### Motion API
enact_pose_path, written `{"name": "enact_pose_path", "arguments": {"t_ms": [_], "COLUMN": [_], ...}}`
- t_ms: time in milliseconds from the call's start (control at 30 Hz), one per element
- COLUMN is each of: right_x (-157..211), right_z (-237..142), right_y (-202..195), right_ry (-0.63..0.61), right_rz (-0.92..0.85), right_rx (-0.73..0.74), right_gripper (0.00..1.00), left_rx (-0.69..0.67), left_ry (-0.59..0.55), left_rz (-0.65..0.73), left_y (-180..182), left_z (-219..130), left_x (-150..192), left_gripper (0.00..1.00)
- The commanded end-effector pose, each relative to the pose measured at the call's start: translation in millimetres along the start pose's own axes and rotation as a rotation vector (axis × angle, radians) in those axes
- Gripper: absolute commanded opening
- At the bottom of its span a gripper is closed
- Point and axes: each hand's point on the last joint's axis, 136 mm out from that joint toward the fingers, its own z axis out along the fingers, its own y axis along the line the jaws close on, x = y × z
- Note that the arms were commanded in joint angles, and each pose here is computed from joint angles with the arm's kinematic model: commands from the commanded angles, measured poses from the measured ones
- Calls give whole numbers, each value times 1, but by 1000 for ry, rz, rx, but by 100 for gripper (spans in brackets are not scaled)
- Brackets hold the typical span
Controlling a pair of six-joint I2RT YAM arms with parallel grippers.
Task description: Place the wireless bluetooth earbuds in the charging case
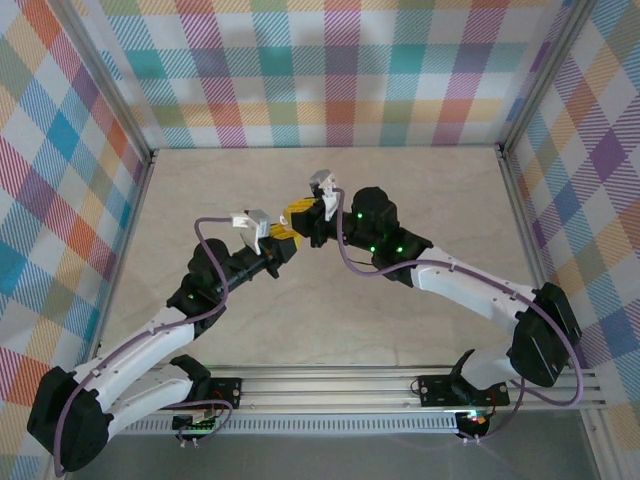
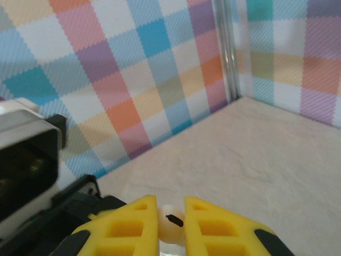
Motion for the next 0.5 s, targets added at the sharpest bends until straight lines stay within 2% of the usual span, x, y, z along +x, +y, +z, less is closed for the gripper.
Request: {"name": "enact_pose_path", "arguments": {"t_ms": [0,133,200,333,467], "right_x": [-28,-20,1,68,146], "right_z": [-17,-41,-62,-99,-119], "right_y": [-13,-54,-85,-133,-155], "right_ry": [12,118,211,393,582], "right_rz": [23,144,246,437,543], "right_rx": [118,286,407,584,692], "right_gripper": [16,15,16,18,17], "left_rx": [-85,-179,-202,-231,-234], "left_ry": [7,73,92,101,104], "left_rz": [5,-8,-24,-50,-56], "left_y": [12,28,32,37,38], "left_z": [-9,-22,-28,-36,-37], "left_x": [6,28,36,46,49], "left_gripper": [0,0,0,0,0]}}
